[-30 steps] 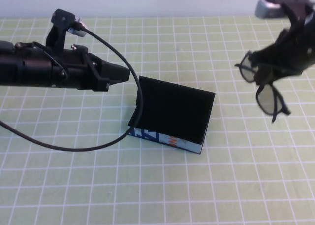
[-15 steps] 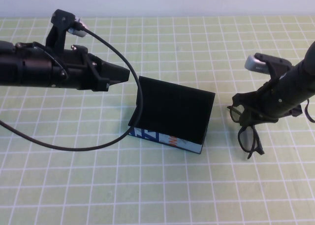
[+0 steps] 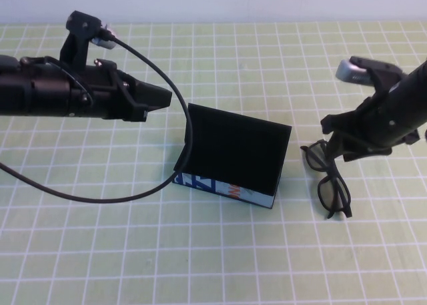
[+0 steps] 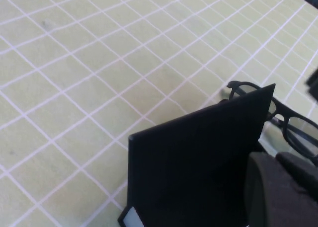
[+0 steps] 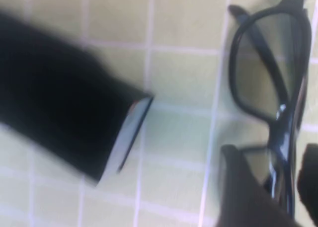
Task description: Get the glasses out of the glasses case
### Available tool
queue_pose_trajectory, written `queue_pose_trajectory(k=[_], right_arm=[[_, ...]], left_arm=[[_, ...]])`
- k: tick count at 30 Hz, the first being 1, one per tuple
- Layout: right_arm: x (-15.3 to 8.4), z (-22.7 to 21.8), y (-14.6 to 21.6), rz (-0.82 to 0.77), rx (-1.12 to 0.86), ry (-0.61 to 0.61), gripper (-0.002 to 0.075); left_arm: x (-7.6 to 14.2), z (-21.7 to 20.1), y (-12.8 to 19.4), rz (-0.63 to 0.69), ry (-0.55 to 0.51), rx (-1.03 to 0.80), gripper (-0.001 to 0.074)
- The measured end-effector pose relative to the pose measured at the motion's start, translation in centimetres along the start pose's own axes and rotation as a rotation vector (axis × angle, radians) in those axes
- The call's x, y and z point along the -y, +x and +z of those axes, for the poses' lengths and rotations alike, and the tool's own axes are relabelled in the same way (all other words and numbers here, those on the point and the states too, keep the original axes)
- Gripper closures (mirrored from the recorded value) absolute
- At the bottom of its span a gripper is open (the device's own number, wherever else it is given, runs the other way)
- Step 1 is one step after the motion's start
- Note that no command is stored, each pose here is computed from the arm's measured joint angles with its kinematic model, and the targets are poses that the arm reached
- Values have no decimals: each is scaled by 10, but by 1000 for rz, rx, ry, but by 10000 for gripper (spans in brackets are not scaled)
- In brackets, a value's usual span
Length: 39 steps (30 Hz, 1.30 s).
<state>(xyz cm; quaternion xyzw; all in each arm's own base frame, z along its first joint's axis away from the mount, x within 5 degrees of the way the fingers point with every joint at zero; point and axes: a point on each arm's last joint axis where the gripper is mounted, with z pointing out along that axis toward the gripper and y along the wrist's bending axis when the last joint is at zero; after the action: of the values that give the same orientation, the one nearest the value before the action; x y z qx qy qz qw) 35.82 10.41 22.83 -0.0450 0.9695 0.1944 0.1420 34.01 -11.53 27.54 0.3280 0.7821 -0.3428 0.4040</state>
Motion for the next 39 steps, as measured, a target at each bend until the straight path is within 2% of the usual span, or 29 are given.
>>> queue_pose_trajectory(k=[6, 11, 19, 24, 27, 32, 39], right_arm=[[-23, -68, 24, -71, 6, -31, 625], [-34, -128, 72, -115, 112, -21, 677], [-33, -199, 188, -190, 352, 4, 701], [-31, -228, 260, -260, 590, -23, 736], [-28, -236, 289, -293, 695, -34, 739], [-24, -232, 305, -305, 756, -41, 741], [-17, -217, 286, -272, 927, -48, 742]], left_arm=[[3, -1, -1, -9, 32, 12, 739], [14, -12, -5, -14, 10, 35, 739], [63, -66, 3, 17, -146, 143, 739], [100, -104, 26, 25, -259, 242, 739], [118, -120, 45, 39, -307, 283, 739], [147, -145, 79, 68, -384, 380, 739], [173, -175, 127, 132, -534, 564, 739]])
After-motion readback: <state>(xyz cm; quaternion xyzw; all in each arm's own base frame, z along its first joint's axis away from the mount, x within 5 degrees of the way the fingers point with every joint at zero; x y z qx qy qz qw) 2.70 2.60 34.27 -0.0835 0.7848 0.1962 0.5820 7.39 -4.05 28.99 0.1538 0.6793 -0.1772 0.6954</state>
